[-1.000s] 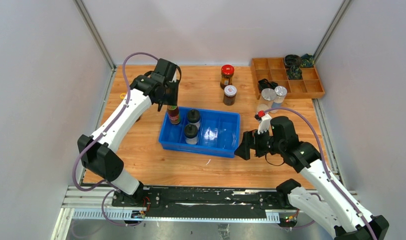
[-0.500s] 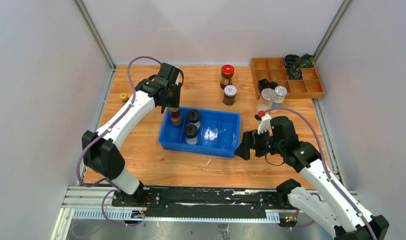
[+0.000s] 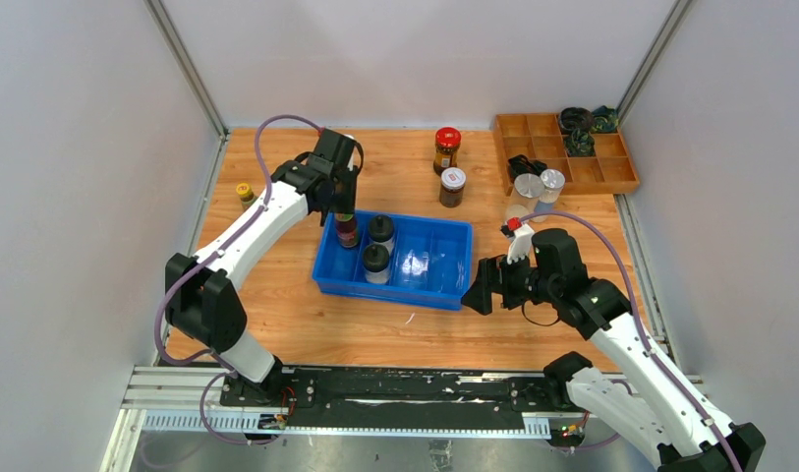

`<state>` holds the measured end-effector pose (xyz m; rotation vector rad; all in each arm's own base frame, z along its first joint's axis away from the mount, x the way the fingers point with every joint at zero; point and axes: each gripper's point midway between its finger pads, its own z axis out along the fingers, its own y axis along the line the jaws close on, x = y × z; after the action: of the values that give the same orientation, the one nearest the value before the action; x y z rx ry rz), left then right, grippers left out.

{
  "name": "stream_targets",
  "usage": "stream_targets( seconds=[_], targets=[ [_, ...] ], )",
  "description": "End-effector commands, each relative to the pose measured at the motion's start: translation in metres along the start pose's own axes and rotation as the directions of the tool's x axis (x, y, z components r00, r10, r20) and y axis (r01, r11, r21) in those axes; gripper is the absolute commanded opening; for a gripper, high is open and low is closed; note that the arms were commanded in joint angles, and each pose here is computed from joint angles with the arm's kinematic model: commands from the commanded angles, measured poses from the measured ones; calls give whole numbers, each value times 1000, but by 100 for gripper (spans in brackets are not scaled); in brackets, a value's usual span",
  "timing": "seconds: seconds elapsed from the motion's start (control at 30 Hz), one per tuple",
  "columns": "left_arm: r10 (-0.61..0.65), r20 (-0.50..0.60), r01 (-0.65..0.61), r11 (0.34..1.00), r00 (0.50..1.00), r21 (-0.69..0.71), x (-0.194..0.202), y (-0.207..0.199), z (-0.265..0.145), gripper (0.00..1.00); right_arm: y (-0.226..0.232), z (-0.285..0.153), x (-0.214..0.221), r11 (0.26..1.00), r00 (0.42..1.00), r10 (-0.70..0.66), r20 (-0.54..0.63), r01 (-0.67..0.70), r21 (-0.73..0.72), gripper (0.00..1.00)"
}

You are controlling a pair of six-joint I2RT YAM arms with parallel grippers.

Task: Organize the condiment bottles
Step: Place the bottle in the storage box.

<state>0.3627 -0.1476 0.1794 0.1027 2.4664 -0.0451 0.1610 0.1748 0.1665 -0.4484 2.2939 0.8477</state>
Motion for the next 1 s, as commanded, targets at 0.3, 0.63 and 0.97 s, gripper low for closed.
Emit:
stream_targets(
  seconds=[0.3, 0.63, 0.97],
  targets=[
    [-6, 62, 6, 1000, 998, -4, -12, -3, 4, 21, 2, 2, 8, 1000, 1000, -20, -23, 19, -18, 100],
    [-1, 22, 1, 1000, 1000, -14, -6, -1, 4, 39, 2, 2, 8, 1000, 1000, -21, -20, 21, -20, 100],
    [8, 10, -8, 1000, 1000, -16, -5, -1, 3, 69, 2, 1, 8, 1000, 1000, -21, -19, 21, -22, 100]
  ],
)
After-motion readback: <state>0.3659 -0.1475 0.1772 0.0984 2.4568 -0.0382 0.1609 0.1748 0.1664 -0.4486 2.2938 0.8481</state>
